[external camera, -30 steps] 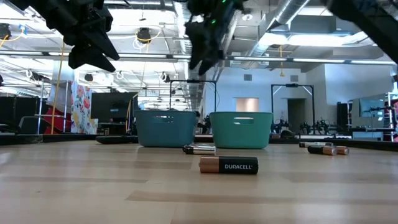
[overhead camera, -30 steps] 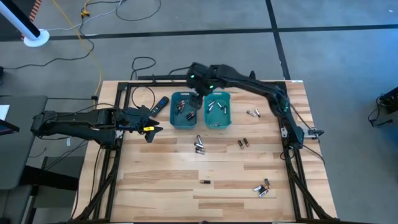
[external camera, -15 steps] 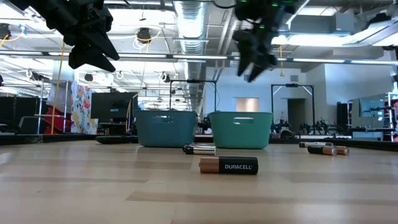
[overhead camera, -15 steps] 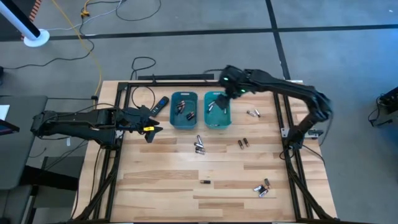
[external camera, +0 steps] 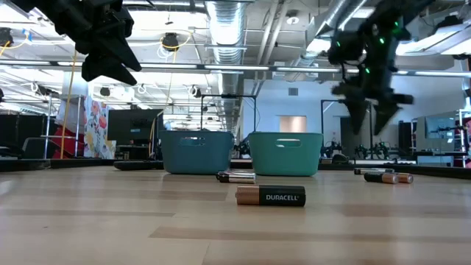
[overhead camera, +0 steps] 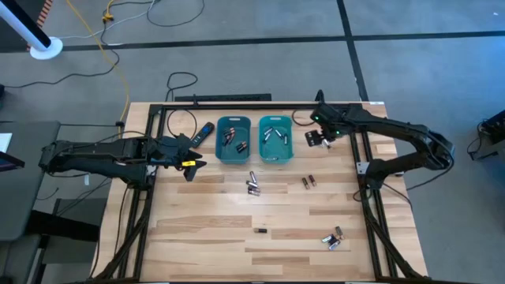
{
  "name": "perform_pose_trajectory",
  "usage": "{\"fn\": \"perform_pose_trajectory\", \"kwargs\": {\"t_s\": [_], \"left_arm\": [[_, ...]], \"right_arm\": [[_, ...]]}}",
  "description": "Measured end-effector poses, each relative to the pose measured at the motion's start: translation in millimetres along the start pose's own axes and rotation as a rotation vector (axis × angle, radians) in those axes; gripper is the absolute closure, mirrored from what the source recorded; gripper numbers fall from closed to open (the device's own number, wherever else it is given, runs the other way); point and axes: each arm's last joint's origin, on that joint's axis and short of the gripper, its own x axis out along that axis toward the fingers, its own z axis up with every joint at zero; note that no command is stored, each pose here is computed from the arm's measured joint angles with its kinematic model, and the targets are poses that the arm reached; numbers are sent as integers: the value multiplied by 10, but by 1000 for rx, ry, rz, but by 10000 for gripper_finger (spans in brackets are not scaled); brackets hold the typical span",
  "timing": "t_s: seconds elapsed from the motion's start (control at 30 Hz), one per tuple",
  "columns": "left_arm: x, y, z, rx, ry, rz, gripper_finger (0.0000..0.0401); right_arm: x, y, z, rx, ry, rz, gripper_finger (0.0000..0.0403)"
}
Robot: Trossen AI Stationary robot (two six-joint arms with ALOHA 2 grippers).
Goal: Sort batteries
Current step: Put the silver battery into the green bin
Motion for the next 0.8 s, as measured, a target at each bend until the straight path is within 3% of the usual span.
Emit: {"fn": "perform_pose_trajectory", "kwargs": {"t_s": [0.33, 0.8], "left_arm": [[0, 0, 1, -3, 0, -1, 216], [0, 0, 1, -3, -1, 0, 216]], "right_arm": [[389, -403, 0, 181, 73, -111, 113], [832, -501, 72, 149, 170, -120, 122]]}}
